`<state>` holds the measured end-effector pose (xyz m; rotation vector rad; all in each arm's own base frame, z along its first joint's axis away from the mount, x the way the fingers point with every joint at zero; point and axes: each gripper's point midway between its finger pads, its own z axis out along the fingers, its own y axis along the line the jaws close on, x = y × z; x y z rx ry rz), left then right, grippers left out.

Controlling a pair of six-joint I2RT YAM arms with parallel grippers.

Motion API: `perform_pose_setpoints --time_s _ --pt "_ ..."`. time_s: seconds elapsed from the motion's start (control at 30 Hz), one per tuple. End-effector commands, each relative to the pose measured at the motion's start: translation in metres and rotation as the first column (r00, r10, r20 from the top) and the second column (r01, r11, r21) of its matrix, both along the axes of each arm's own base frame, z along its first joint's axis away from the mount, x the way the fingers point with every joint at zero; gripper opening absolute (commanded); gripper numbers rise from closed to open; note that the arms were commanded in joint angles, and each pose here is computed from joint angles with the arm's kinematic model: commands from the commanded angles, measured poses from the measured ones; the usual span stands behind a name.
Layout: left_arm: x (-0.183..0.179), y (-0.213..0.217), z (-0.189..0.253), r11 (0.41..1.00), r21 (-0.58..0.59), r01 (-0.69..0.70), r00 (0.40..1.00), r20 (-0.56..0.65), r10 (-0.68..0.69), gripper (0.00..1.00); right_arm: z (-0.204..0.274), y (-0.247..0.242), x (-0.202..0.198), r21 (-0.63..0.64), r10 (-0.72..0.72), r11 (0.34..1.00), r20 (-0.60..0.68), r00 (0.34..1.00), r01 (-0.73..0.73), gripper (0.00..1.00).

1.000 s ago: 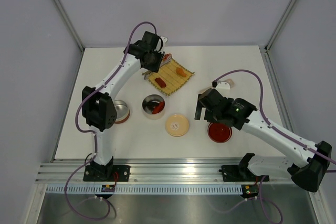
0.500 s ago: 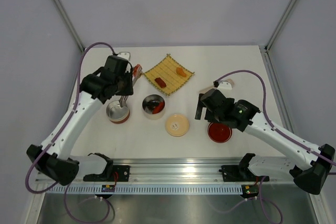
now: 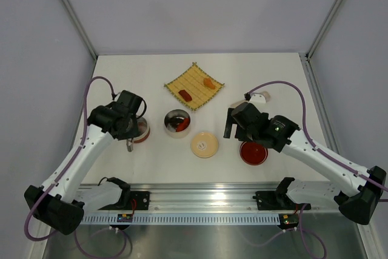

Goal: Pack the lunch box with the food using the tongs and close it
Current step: Place the fake food in the packing box.

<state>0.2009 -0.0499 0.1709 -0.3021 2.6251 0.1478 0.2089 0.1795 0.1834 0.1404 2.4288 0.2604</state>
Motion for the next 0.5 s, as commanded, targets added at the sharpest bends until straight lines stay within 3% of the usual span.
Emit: perform_pose_setpoints --time_s 0.0,0.47 --pt "-0.002 0.009 0.009 0.997 -0.013 -0.076 0.994 0.076 0.077 0.02 0.004 0.006 0.004 0.014 0.013 1.000 0.019 1.000 -0.013 0.99" --pt "-0.018 0.004 -0.014 0.994 -0.071 -0.078 0.996 0.040 0.081 0.02 0.002 0.023 0.010 0.011 0.061 0.998 -0.004 0.998 -0.061 0.99"
